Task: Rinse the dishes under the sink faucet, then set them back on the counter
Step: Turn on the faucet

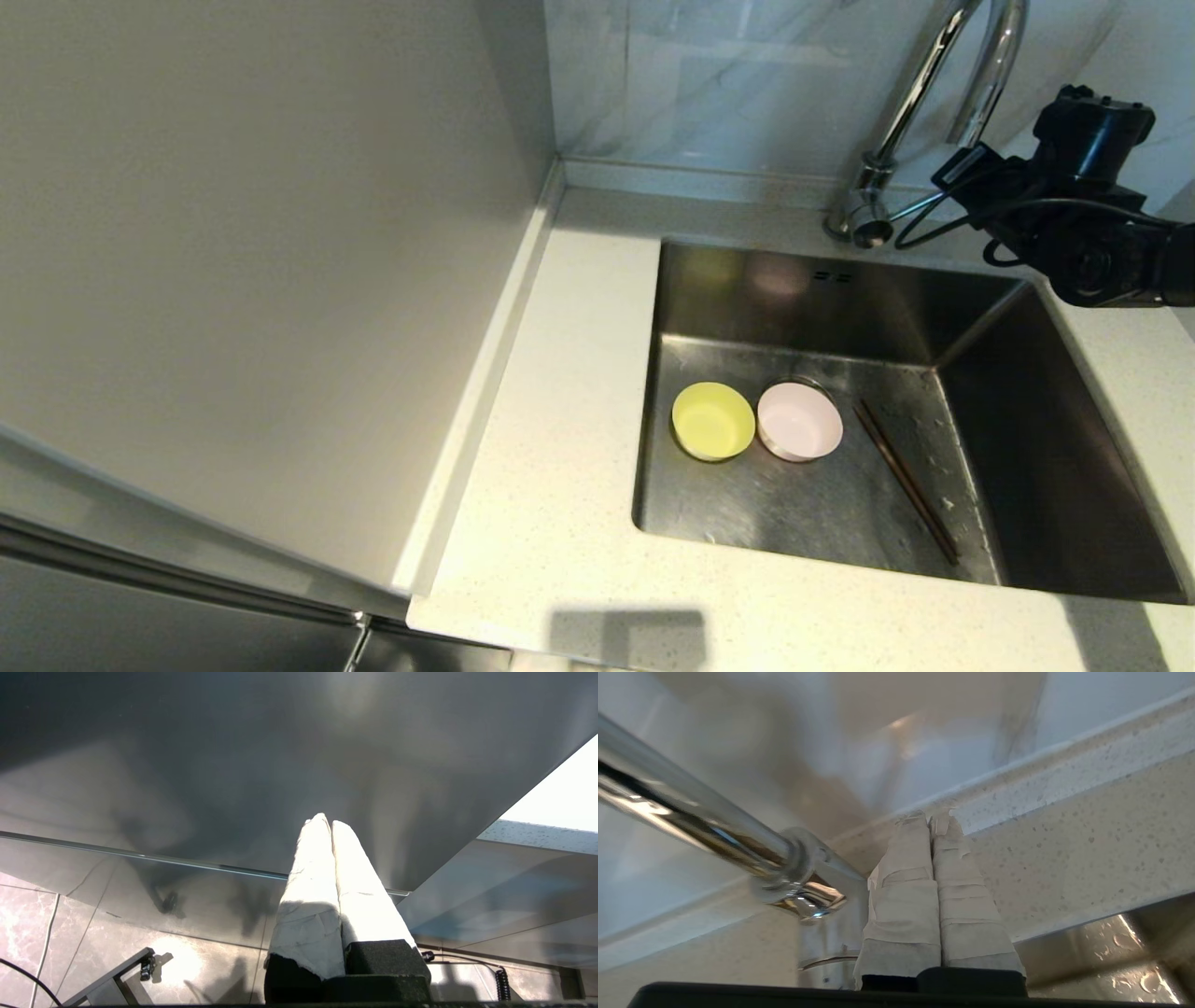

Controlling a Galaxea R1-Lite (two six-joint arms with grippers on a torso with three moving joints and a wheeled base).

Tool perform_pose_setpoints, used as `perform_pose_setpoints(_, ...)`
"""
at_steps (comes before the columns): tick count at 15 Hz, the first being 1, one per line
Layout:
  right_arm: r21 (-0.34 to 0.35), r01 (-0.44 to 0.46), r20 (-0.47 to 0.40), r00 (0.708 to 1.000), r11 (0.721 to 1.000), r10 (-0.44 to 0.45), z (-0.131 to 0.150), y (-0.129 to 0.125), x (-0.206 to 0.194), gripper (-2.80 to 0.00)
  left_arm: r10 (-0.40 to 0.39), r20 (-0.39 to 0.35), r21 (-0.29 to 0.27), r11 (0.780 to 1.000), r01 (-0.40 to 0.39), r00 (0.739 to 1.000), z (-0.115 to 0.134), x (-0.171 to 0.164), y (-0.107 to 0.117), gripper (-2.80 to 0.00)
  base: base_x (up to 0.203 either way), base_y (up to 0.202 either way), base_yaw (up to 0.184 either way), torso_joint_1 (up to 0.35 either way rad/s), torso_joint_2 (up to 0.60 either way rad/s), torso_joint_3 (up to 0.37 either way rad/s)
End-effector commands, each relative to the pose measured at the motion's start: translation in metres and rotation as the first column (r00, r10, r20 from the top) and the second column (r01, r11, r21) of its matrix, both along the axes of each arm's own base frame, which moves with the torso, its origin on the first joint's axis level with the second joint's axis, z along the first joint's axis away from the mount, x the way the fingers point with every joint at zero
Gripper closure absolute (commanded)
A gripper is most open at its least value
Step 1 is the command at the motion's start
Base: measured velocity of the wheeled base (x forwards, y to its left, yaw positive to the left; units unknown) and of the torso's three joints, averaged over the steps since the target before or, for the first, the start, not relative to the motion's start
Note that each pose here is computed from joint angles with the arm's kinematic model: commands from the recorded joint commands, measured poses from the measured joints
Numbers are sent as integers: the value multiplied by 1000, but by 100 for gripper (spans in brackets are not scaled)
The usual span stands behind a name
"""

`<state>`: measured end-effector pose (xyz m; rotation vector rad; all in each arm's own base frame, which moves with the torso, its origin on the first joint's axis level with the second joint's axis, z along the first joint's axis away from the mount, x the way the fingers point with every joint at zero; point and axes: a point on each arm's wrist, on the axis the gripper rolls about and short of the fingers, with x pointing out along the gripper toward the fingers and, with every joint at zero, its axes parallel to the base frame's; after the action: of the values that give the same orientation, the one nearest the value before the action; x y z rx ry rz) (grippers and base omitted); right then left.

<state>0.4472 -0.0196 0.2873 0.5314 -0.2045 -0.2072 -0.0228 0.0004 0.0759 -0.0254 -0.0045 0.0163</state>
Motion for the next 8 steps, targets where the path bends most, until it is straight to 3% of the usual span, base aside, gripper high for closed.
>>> perform_pose_setpoints(1,0,9,-8,1000,1000,-9,-5,-3,6,0,0,3,-1,1000,0,1000,0,0,0,0,0,0,0,0,0,0)
perform_pose_setpoints(3,-36,21,-30,999,999,-22,-8,-8,6,0,0,3,-1,1000,0,1000,0,0,0,0,0,0,0,0,0,0)
perform_pose_setpoints(8,-48,8,-82,997,999,-12,-10,-14,-1,0,0,3,-1,1000,0,1000,0,0,0,0,0,0,0,0,0,0)
